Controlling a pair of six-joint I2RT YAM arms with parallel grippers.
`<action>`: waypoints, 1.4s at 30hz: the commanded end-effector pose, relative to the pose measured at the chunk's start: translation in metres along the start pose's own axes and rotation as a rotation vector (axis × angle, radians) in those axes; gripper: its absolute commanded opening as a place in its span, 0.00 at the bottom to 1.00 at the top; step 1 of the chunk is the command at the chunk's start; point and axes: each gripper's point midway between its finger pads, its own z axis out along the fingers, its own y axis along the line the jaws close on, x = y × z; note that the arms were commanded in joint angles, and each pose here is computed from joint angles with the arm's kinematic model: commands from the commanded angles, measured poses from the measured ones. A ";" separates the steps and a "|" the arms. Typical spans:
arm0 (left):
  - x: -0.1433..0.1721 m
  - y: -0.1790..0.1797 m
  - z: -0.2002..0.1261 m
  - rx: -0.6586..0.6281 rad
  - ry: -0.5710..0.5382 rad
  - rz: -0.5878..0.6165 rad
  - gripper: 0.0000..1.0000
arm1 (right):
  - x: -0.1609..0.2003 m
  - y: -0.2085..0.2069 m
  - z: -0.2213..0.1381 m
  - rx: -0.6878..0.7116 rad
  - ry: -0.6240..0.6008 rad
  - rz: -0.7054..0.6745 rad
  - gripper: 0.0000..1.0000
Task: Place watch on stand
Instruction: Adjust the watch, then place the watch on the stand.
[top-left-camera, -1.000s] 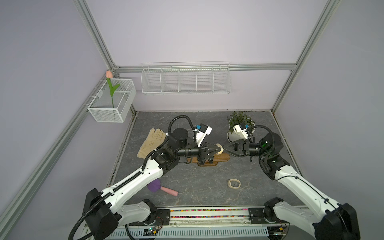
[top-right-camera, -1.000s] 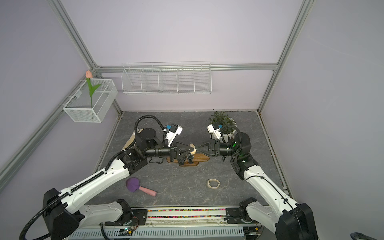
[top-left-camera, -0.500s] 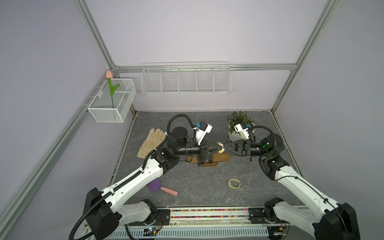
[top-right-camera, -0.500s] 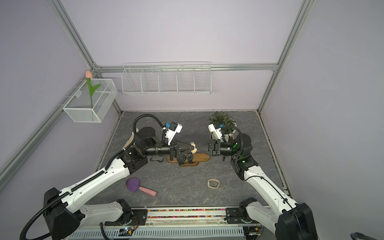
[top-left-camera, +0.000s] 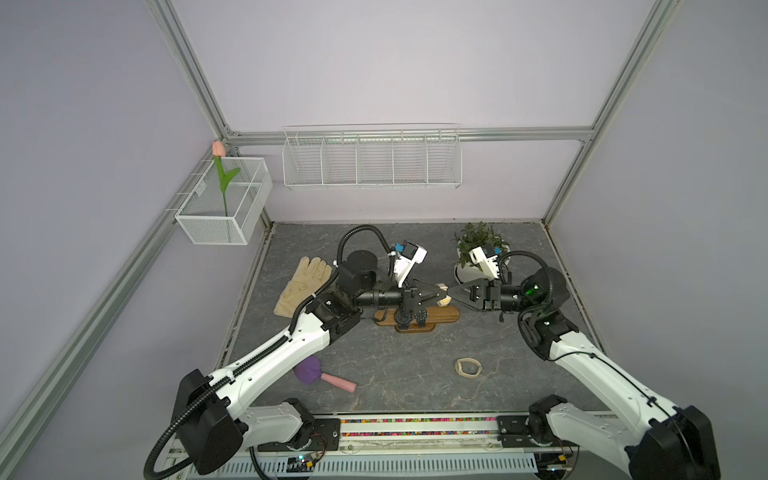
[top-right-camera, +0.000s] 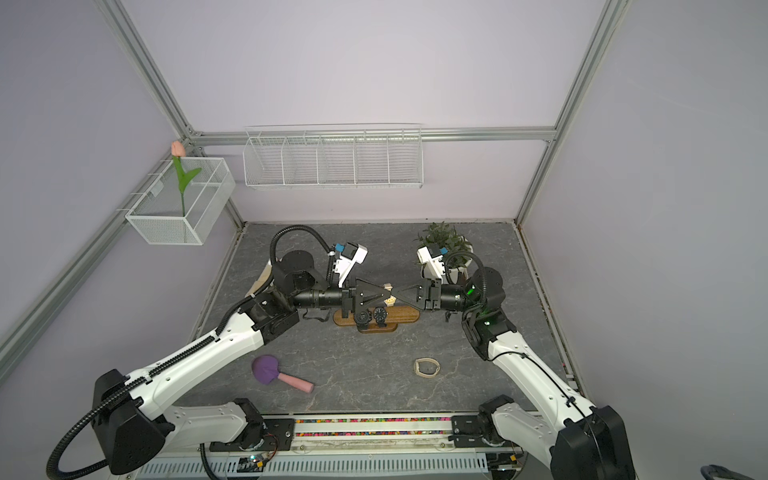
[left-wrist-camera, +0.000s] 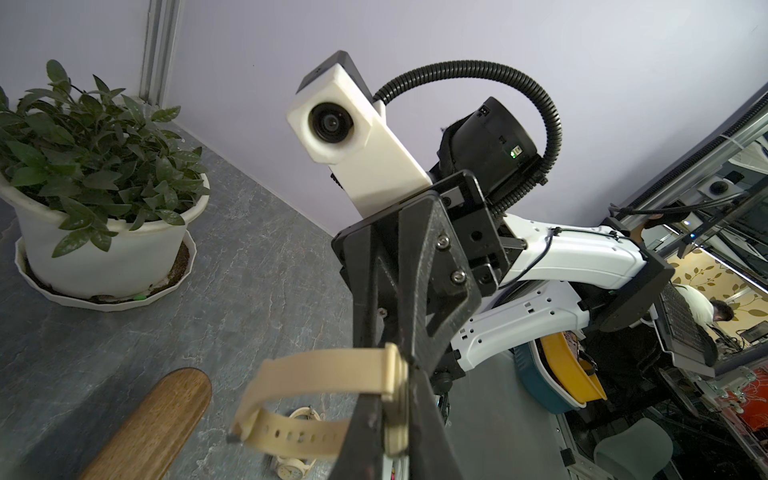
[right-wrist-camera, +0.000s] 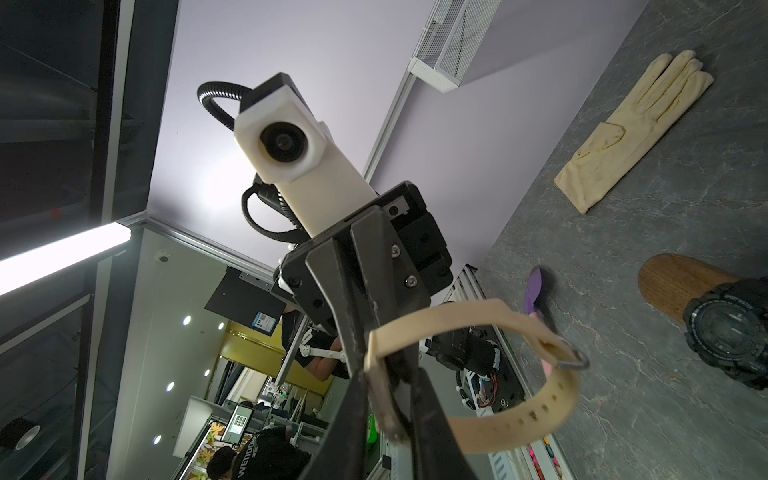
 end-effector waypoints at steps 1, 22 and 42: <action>-0.002 0.009 0.007 -0.031 -0.002 0.001 0.00 | 0.014 0.016 0.004 -0.051 0.054 -0.046 0.13; -0.009 0.033 -0.037 -0.243 -0.107 -0.032 0.65 | 0.014 -0.018 -0.013 0.047 0.020 -0.021 0.07; 0.024 0.089 -0.088 -0.515 -0.142 -0.118 0.70 | 0.012 -0.145 -0.094 0.355 -0.164 0.206 0.07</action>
